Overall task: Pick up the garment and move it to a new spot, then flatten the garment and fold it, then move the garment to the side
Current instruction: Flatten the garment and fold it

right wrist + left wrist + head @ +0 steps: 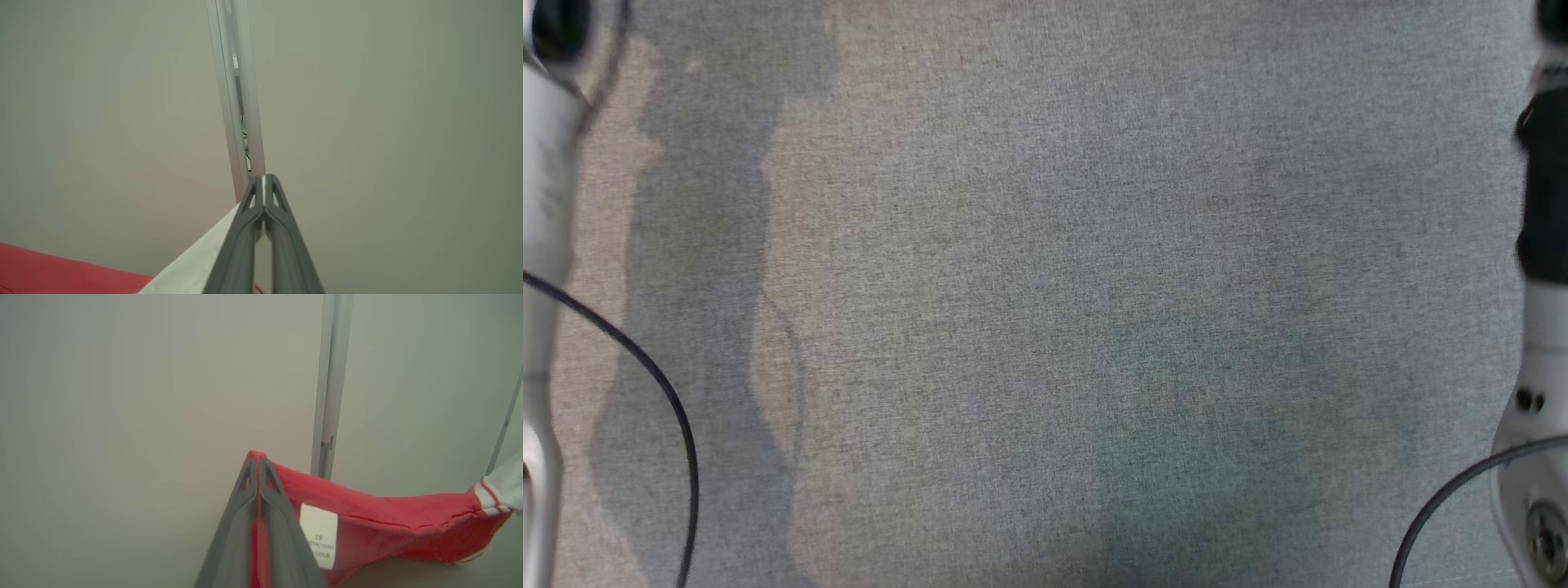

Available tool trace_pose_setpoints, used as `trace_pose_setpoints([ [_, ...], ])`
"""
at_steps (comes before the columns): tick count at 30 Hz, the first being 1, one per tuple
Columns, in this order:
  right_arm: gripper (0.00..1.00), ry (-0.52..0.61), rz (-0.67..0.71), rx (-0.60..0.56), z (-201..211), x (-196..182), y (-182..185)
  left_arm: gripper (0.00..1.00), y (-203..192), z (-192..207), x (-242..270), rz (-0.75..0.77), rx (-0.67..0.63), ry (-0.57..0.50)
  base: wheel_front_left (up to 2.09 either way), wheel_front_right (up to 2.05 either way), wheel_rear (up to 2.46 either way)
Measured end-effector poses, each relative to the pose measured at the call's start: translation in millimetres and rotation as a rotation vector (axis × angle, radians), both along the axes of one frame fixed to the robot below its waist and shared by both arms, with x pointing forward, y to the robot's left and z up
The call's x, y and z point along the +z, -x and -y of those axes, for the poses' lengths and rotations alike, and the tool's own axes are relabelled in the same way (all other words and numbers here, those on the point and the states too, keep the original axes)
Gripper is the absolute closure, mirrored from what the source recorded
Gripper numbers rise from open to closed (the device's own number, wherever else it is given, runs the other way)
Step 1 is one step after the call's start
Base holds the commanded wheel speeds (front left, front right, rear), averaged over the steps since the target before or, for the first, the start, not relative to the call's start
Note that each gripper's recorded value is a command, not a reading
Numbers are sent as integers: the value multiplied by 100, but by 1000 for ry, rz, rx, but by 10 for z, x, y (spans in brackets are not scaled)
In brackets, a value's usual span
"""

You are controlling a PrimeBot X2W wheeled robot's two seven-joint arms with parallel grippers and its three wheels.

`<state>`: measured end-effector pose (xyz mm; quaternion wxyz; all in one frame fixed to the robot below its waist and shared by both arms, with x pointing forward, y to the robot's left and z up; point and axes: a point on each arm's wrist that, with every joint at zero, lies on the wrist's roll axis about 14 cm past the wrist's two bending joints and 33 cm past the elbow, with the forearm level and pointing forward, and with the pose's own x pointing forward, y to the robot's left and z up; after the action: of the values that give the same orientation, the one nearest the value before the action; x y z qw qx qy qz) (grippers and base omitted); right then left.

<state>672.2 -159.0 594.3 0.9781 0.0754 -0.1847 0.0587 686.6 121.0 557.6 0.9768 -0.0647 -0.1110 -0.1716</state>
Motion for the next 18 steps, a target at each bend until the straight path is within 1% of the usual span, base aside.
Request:
trace_pose_setpoints([
  [4,100,-16,-120,-6,34,-462,202,100,323,32,-498,-113,-39,-90,0,0,0],
  [8,100,-41,-216,-23,98,-759,437,100,665,-5,-853,-209,-73,-202,0,0,0],
  [12,100,-55,-315,-32,126,-1026,693,100,992,-86,-1128,-302,-83,-289,0,0,0],
  [14,100,-68,-367,-32,123,-1158,833,100,1146,-139,-1240,-347,-77,-320,0,0,0],
  [18,100,-88,-451,-33,139,-1338,1111,100,1450,-162,-1386,-421,-71,-341,0,0,0],
])
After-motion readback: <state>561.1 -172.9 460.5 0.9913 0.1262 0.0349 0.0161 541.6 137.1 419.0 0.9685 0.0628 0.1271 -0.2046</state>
